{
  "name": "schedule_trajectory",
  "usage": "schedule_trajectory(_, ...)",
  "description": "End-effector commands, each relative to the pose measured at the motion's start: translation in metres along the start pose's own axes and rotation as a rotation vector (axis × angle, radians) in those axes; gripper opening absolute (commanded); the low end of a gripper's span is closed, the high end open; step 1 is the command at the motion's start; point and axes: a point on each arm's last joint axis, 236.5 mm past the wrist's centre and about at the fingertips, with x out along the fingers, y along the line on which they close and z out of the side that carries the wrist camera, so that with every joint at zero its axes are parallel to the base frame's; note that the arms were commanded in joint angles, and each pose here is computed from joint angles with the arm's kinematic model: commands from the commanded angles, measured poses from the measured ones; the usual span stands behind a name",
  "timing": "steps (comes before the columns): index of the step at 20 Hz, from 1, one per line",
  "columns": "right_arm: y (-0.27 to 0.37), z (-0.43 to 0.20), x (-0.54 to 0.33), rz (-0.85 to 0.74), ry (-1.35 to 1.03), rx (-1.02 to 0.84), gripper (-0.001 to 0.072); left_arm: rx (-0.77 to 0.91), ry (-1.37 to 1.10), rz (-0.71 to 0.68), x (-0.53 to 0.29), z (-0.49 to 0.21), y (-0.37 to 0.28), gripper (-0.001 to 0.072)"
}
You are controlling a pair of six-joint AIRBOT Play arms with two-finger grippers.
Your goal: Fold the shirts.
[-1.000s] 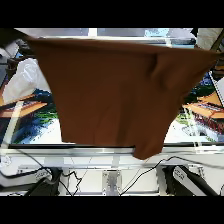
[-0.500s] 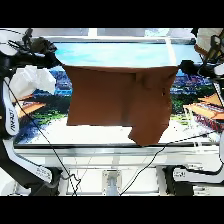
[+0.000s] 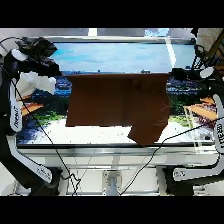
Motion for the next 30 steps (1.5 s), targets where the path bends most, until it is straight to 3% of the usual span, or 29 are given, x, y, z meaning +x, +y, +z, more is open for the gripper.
schedule_trajectory(1,-0.004,-0.04,0.008,-0.003,0.121,-0.013,0.0023,-0.027,0.124,-0.006,0.016,-0.037,0.006,0.0011)
schedule_trajectory(7,-0.015,-0.126,0.031,-0.019,0.264,0.044,0.0025,-0.145,0.245,-0.058,0.061,-0.099,0.01,0.0012)
schedule_trajectory(14,-0.017,-0.121,0.036,-0.031,0.215,0.076,0.0028,-0.153,0.234,-0.049,0.065,-0.1,0.013,0.0013)
schedule_trajectory(18,-0.017,-0.121,0.037,-0.033,0.213,0.109,0.0028,-0.252,0.261,-0.046,0.073,-0.107,0.014,0.0014)
schedule_trajectory(19,-0.017,-0.12,0.037,-0.035,0.212,0.129,0.0032,-0.278,0.265,-0.053,0.075,-0.108,0.013,0.0031)
schedule_trajectory(20,-0.016,-0.12,0.037,-0.031,0.211,0.136,0.0065,-0.283,0.267,-0.063,0.076,-0.108,0.01,0.0128)
schedule_trajectory(21,-0.014,-0.119,0.037,-0.023,0.207,0.15,0.0181,-0.289,0.26,-0.073,0.076,-0.106,0.008,0.0329)
schedule_trajectory(22,-0.012,-0.118,0.037,-0.016,0.203,0.163,0.0256,-0.292,0.256,-0.08,0.075,-0.105,0.007,0.0423)
schedule_trajectory(27,-0.012,-0.114,0.033,-0.017,0.192,0.154,0.0256,-0.281,0.27,-0.092,0.069,-0.103,0.002,0.0416)
schedule_trajectory(30,-0.008,-0.079,0.012,-0.024,0.124,0.091,0.0256,-0.193,0.227,-0.108,0.038,-0.067,-0.01,0.0414)
